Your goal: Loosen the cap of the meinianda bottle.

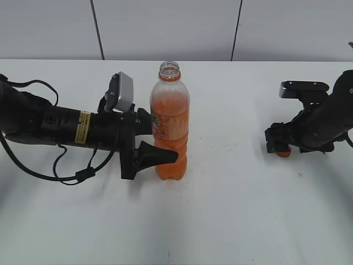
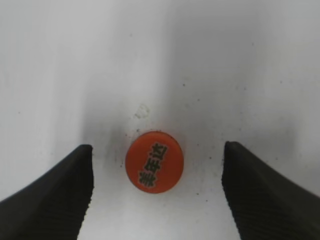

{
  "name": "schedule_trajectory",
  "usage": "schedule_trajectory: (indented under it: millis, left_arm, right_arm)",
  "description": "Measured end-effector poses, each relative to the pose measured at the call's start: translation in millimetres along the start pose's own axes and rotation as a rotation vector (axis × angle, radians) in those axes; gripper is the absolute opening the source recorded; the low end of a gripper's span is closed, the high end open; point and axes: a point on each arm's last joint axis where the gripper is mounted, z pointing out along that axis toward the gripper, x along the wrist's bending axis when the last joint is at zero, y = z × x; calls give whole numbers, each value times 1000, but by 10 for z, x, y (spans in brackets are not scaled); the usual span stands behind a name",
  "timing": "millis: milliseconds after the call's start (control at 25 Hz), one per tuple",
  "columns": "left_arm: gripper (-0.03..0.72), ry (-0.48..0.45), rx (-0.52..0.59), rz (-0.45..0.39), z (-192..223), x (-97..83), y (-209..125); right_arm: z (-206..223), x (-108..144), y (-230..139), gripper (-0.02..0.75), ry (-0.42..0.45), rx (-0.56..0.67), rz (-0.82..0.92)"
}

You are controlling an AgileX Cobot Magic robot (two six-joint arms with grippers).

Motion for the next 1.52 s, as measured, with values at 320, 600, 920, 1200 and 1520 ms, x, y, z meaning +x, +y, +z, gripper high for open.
schedule_trajectory:
  millis: [320,600,920,1200,1520]
  left_arm:
    - [580,-89,73,-77,-288,40,-168]
    - [581,-50,201,-90,-713,138,-166]
    - [523,493,382,86,-1317,404,425]
    - [505,1258,534,-204,-2016,650,608]
    - [456,1193,866,-673,-2241,458,504]
  right_arm:
    - [-97,49,12,594,13,6,3]
    - [-311,61,95,593,17,-48,-6]
    - [-806,47,388,592,-46,-232,-204]
    - [-1185,-18,790,592,-138,-362,-314]
    - [-1555,-302,949,592,-261,-156,-137]
